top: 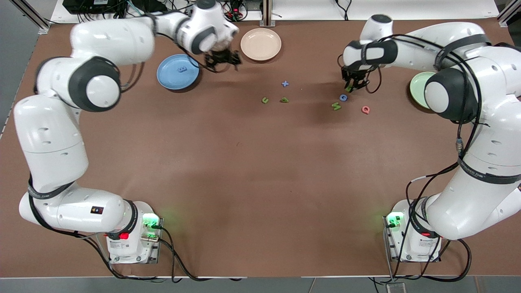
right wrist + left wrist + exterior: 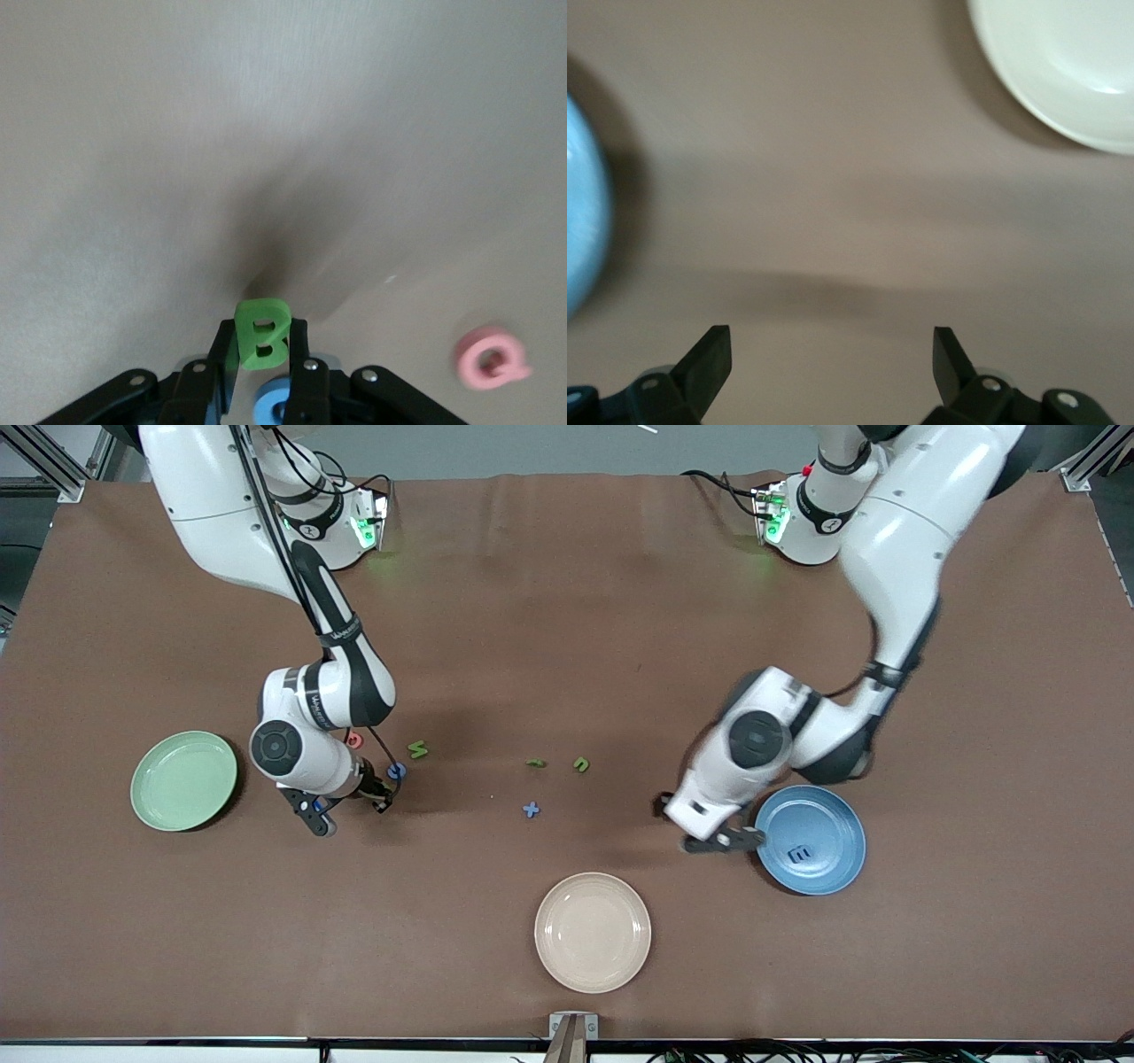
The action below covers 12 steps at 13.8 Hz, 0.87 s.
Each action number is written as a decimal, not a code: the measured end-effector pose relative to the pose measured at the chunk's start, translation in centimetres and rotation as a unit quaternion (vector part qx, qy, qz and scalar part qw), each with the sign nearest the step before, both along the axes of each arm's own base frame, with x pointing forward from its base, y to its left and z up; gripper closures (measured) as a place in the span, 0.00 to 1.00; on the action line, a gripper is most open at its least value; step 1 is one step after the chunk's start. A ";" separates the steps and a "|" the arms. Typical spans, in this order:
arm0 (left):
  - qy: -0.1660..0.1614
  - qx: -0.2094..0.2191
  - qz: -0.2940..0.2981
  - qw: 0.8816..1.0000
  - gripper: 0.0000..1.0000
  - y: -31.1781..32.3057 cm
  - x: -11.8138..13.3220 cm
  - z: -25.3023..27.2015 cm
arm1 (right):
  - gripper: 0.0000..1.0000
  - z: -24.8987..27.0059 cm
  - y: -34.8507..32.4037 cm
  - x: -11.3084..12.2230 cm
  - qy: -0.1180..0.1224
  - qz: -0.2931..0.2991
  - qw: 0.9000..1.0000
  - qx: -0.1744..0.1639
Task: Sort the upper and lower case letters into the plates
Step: 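Drop the blue e on the blue plate while the right gripper carries B, then release green B onto the green plate while the left gripper grasps green u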
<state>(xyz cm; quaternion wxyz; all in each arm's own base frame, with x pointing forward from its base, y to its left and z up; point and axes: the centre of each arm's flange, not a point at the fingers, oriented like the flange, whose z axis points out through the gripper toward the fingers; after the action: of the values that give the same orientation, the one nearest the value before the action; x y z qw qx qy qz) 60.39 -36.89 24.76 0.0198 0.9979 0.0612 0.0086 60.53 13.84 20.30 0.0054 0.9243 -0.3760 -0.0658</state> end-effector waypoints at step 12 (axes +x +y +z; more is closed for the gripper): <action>0.028 -0.050 0.284 0.957 0.23 -12.4 -9.1 -6.8 | 0.73 3.7 -39.2 -7.1 -0.033 0.319 0.947 0.020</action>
<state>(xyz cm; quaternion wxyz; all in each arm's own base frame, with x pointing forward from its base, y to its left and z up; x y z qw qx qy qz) 51.26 -49.32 17.98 0.0648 0.9369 0.3431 -0.0168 53.43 -25.35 23.96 -0.0049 0.9975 -0.0602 -0.0378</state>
